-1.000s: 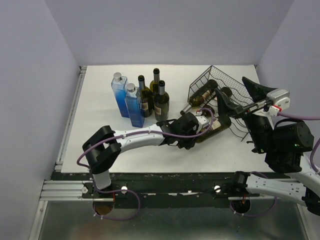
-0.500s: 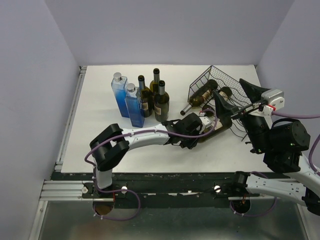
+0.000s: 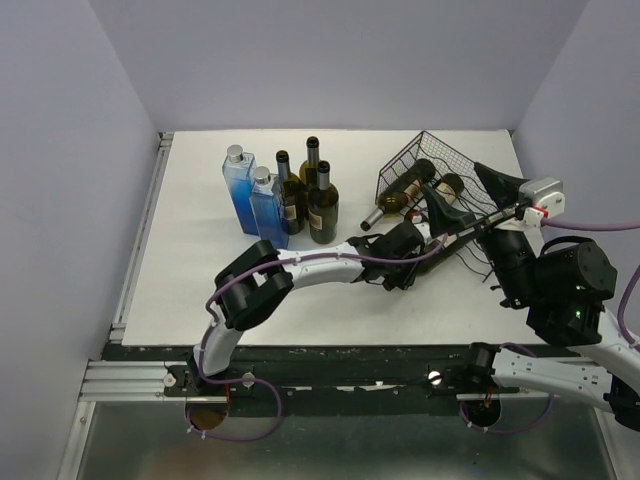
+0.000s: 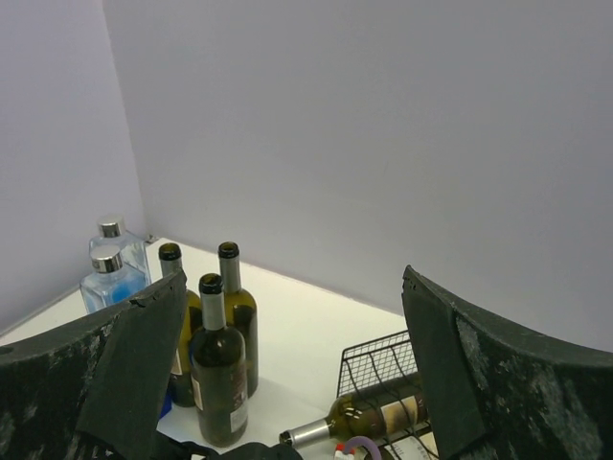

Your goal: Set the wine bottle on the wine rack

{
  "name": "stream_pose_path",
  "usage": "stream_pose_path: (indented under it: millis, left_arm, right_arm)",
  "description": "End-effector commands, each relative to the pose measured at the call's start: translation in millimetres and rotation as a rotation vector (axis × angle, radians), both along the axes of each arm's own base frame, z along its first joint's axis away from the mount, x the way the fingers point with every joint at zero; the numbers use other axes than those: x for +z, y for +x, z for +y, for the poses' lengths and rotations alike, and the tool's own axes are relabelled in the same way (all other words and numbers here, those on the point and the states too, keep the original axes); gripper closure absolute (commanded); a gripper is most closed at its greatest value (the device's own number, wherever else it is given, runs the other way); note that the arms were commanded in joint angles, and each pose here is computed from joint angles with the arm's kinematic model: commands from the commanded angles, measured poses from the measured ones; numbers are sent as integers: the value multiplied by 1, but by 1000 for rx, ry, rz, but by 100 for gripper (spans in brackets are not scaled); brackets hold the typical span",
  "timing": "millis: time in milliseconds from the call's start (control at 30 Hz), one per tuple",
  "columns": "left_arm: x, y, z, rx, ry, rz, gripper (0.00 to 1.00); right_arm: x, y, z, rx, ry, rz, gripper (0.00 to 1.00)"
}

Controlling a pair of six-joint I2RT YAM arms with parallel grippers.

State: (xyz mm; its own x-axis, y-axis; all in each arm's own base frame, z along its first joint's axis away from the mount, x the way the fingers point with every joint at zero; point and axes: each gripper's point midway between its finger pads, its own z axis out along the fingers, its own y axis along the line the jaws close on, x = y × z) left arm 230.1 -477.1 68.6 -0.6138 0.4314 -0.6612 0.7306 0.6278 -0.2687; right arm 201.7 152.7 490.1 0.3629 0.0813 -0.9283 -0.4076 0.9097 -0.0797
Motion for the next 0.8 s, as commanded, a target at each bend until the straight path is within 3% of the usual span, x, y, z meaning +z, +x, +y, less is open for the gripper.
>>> stream_pose_path:
  millis: [0,300,767]
  left_arm:
    - [52,36,-47,131,-220,-98,100]
    - [57,66,-79,182,-238,-150,100]
    - [26,80,-100,204,-184,-85,100]
  right_arm:
    - [0,-2,-7,-8,40,38,0]
    - [-6,-2,-5,6,37,90,1]
    - [-14,-6,-8,28,68,138,2]
